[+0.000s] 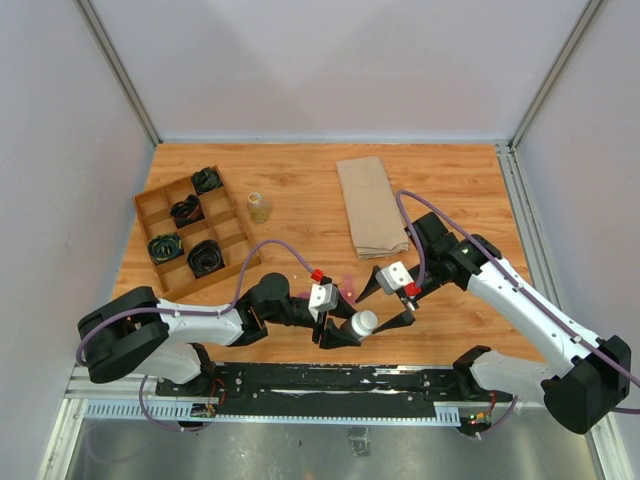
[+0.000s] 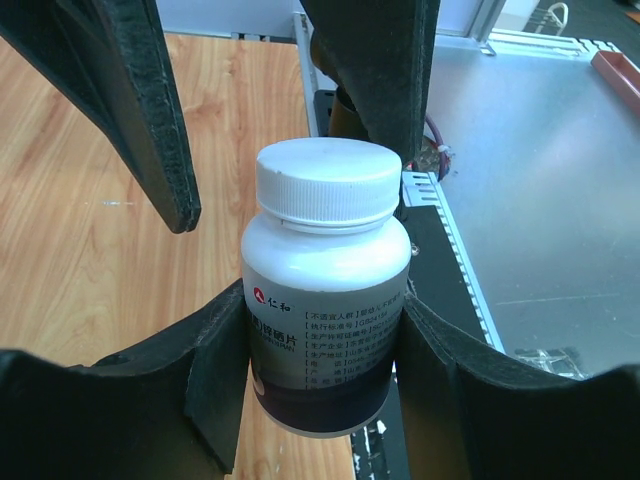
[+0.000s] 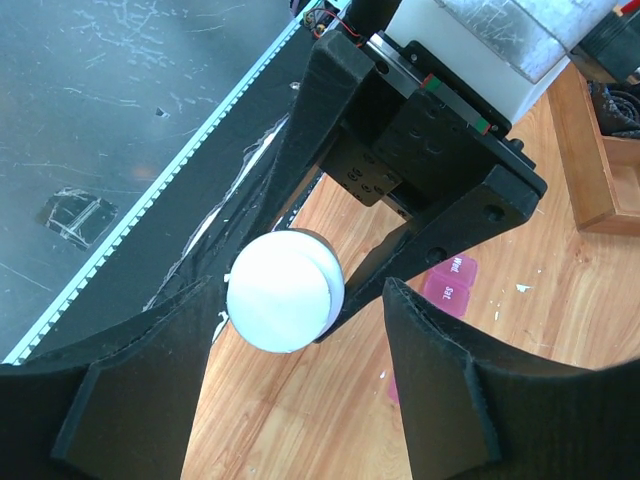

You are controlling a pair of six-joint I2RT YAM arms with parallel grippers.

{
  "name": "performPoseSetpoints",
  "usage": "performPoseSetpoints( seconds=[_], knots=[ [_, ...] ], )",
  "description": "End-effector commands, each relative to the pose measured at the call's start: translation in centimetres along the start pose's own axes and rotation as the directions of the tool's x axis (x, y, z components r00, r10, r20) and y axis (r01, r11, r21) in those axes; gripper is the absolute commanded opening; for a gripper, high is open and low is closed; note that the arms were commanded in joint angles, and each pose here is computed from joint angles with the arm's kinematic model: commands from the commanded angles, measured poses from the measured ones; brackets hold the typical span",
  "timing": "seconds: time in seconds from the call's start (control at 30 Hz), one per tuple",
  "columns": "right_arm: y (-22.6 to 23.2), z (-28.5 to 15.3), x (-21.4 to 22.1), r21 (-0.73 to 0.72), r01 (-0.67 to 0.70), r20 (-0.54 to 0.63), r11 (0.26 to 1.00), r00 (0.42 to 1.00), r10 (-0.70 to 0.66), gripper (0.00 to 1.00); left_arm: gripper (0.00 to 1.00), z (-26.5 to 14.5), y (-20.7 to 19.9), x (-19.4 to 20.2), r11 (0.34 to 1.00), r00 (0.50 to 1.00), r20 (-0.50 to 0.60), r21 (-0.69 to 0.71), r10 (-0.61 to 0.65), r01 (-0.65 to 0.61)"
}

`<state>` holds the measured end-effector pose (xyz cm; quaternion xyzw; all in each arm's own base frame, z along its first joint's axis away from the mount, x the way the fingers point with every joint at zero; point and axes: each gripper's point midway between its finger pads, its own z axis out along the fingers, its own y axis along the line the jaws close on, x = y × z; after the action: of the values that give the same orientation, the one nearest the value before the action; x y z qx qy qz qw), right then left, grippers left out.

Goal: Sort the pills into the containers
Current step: Screw the lid of the pill bottle onto the pill bottle.

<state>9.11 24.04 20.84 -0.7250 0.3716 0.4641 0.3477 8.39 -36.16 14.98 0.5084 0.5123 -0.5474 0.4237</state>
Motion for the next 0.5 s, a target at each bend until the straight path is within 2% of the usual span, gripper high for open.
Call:
performPoseSetpoints(
  seconds=[0.0,0.47],
  knots=[
    [0.49,0.38,0.07,-0.014,-0.010,-0.002,1.000,1.000,0.010,0.67,0.00,-0.04,-0.19,-1.08,1.000,0.999,0.043,0.010,0.021,-0.022],
    [0.44,0.48,0.07,-0.018,-0.028,-0.007,0.999,1.000,0.028,0.51,0.00,-0.55,0.05,-1.78,0.999,0.997,0.071,-0.026,0.031,-0.029]
  ],
)
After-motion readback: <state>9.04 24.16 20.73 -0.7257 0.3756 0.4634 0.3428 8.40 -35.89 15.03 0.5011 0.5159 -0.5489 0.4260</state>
